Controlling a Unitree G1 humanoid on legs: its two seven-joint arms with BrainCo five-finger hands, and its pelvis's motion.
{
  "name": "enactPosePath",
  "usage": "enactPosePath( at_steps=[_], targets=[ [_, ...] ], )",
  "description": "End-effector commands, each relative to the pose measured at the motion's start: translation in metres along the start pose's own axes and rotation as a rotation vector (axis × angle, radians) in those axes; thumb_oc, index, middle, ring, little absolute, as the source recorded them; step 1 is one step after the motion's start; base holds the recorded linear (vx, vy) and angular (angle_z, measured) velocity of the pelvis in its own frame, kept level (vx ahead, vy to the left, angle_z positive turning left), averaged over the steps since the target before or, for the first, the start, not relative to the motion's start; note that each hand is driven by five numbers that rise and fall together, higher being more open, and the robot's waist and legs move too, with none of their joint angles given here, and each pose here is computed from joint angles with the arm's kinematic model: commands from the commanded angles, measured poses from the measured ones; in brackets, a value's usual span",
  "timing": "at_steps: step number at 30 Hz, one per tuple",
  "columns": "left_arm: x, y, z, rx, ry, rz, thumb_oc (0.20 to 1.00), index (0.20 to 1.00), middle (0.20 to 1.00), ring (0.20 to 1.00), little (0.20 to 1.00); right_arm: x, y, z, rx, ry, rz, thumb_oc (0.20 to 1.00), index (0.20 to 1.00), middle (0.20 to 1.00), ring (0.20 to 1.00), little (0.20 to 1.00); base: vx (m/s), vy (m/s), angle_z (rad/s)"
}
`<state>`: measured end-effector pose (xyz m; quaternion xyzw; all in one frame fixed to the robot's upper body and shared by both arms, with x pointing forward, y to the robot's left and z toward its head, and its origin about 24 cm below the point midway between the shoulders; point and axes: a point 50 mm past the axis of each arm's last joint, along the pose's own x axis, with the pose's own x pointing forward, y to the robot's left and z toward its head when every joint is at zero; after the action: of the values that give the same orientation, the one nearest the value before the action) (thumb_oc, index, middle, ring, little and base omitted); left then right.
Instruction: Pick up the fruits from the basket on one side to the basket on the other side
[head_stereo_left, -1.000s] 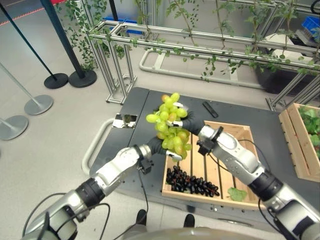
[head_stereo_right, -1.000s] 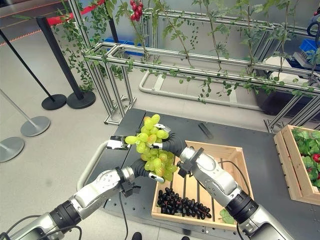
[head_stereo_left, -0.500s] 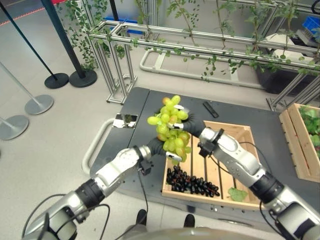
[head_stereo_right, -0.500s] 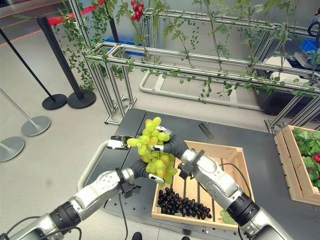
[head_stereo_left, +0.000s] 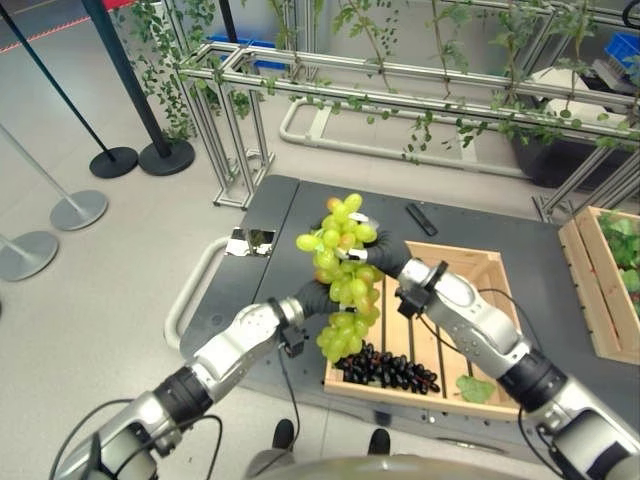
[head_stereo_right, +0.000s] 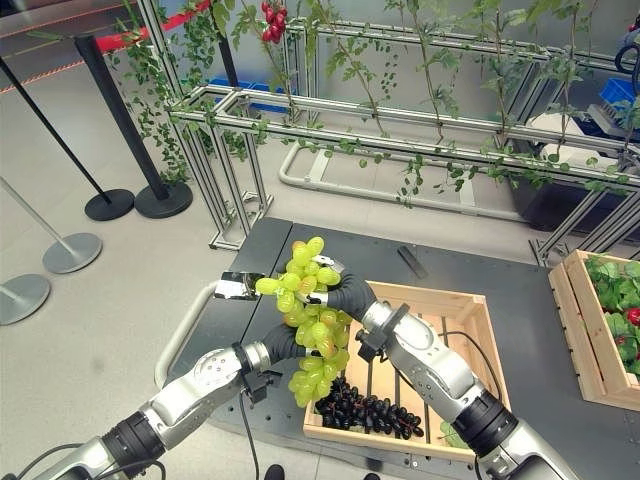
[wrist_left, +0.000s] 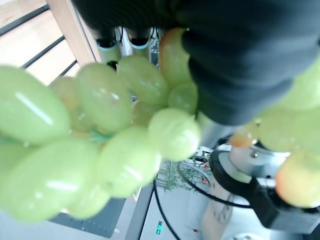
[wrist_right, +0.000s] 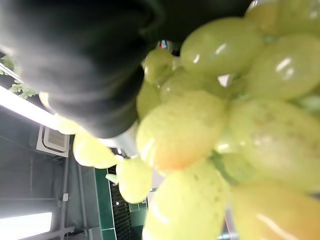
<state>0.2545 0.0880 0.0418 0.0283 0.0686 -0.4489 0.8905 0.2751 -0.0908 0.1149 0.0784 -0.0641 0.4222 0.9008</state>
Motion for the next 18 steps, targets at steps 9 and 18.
enactPosePath(
  at_steps=[9, 18],
  targets=[
    [0.0061, 0.0204, 0.0218, -0.037, -0.121, 0.082, 0.200, 0.200, 0.200, 0.200, 0.200, 0.0036, 0.0129, 0.0102, 0.064, -0.119, 0.043, 0.200, 0.200, 0.200, 0.200, 0.200, 0.00, 0.000, 0.00],
    [0.0036, 0.0219, 0.0212, -0.043, -0.124, 0.090, 0.200, 0.200, 0.200, 0.200, 0.200, 0.0011, 0.0100, 0.0063, 0.065, -0.103, 0.022, 0.200, 0.200, 0.200, 0.200, 0.200, 0.00, 0.000, 0.00]
  ],
)
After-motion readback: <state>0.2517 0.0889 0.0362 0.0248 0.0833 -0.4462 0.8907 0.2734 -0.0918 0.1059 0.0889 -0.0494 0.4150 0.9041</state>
